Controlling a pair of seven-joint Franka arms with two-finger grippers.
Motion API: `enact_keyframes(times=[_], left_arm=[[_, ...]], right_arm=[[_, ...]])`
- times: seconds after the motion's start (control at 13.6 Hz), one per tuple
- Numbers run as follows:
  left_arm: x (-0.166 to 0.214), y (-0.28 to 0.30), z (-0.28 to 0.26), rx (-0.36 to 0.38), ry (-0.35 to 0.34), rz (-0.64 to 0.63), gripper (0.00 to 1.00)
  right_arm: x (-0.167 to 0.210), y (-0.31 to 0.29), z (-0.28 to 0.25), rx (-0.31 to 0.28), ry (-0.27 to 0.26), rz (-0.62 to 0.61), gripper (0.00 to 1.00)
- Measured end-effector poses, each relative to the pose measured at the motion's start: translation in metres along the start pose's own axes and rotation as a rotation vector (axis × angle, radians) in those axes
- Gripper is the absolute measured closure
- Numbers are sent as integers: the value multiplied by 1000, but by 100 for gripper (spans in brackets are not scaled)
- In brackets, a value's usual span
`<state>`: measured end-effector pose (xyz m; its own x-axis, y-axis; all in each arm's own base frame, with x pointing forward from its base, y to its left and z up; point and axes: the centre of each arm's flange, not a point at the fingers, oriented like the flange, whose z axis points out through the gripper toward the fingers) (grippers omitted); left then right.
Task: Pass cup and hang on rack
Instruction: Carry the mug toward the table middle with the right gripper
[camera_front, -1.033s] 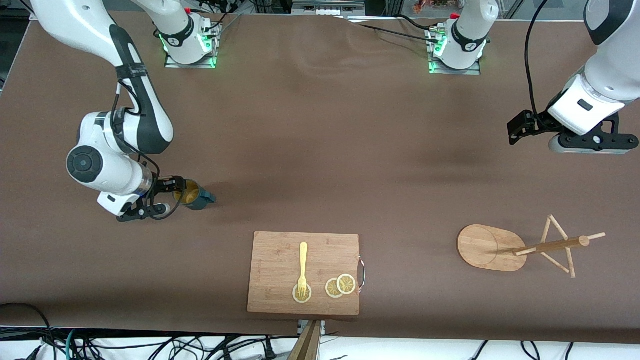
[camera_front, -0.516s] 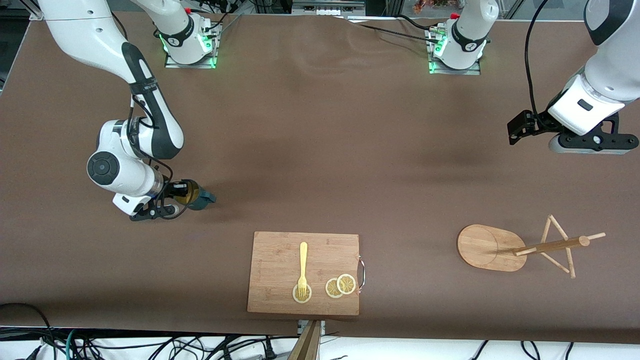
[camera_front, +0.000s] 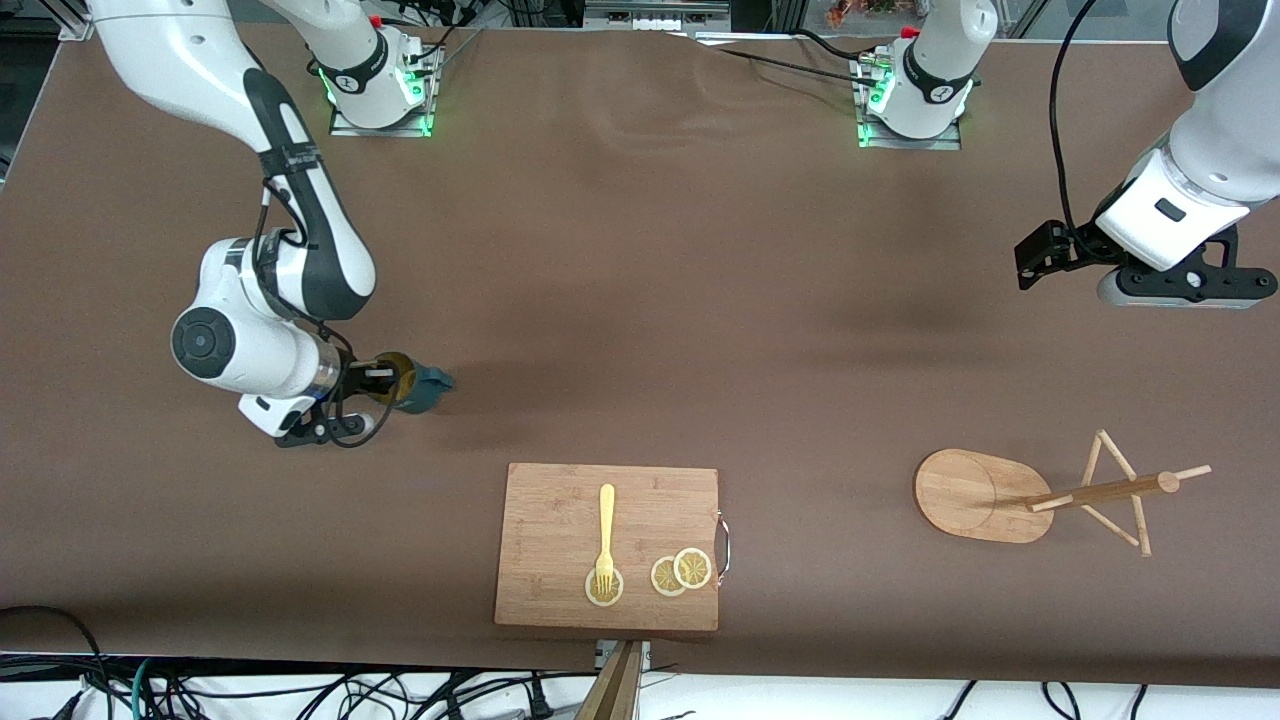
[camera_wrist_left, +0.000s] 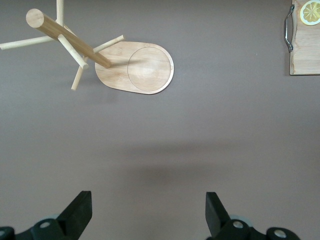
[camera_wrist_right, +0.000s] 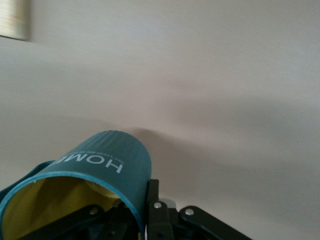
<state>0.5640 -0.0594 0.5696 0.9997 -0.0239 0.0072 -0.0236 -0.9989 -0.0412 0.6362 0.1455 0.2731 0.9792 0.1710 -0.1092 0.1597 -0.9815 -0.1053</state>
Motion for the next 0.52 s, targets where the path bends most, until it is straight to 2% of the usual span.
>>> enact_keyframes(times=[0.22, 0.52], left_arm=[[0, 0, 0, 0, 0, 0, 0], [0, 0, 0, 0, 0, 0, 0]], right_arm=[[1, -106, -5, -6, 22, 67, 96], [-11, -257, 24, -10, 38, 161, 96]])
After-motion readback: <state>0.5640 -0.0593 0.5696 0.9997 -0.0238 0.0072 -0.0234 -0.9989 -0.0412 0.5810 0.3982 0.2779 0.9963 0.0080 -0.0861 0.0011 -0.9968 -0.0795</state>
